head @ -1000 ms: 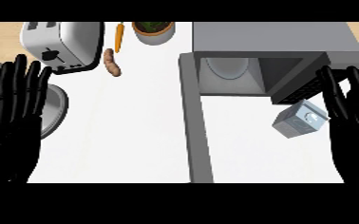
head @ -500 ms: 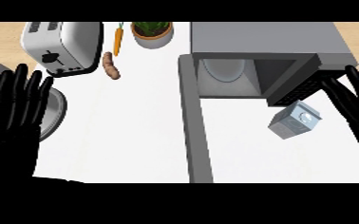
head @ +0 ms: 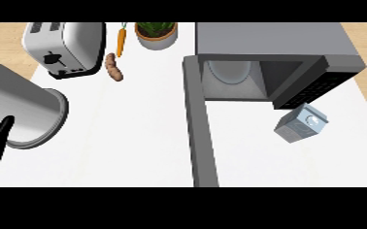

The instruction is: Pick up the milk, place it into the microwave and close the microwave

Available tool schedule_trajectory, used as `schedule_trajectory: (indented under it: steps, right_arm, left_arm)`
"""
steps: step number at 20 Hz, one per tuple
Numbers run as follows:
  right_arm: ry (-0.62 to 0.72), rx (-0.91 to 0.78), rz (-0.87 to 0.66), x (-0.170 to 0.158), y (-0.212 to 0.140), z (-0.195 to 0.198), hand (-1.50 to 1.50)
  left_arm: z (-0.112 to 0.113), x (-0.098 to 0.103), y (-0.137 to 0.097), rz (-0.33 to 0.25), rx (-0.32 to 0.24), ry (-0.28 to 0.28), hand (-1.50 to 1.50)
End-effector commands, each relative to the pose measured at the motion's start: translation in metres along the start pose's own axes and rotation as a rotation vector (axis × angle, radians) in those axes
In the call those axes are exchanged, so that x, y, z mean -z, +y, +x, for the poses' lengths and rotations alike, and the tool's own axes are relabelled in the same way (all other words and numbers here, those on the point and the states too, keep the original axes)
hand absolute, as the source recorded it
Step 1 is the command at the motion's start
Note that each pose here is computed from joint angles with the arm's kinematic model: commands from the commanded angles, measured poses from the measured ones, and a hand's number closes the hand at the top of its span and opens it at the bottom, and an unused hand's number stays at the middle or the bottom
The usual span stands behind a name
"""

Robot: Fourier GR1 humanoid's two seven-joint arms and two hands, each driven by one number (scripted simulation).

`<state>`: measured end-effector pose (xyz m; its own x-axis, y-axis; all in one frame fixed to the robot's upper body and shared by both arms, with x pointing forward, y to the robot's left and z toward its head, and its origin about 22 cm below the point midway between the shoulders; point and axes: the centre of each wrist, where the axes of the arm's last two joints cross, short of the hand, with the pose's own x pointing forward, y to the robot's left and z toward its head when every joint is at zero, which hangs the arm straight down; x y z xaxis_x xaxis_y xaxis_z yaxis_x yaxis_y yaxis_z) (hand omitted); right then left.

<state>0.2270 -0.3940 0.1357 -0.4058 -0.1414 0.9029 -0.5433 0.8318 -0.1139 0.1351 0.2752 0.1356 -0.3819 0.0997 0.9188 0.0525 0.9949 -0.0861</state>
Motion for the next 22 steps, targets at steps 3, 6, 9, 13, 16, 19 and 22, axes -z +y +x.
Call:
schedule_trajectory:
  steps: [3,6,9,13,16,19,22]
  right_arm:
    - [0.053,-0.027,-0.008,-0.018,-0.01,-0.009,-1.5]
    - [0.071,-0.039,-0.052,-0.009,-0.007,-0.035,-1.5]
    - [0.116,-0.057,-0.071,0.005,-0.018,-0.043,-1.5]
    - [0.161,-0.092,-0.117,-0.015,-0.013,-0.07,-1.5]
    - [0.224,-0.126,-0.15,-0.022,-0.003,-0.092,-1.5]
    - [0.267,-0.127,-0.152,-0.041,-0.011,-0.108,-1.5]
    - [0.29,-0.133,-0.181,-0.052,-0.021,-0.123,-1.5]
  left_arm:
    - [0.031,-0.028,0.006,-0.01,-0.014,0.001,-1.5]
    - [0.035,-0.033,0.008,-0.013,-0.022,-0.021,-1.5]
    - [0.03,-0.037,0.019,-0.015,-0.006,-0.015,-1.5]
    - [0.022,-0.043,0.025,-0.007,-0.014,-0.011,-1.5]
    - [0.034,-0.049,0.01,-0.023,-0.018,-0.024,-1.5]
    - [0.03,-0.051,0.023,-0.013,0.005,-0.016,-1.5]
    - [0.023,-0.064,0.021,-0.021,-0.018,-0.026,-1.5]
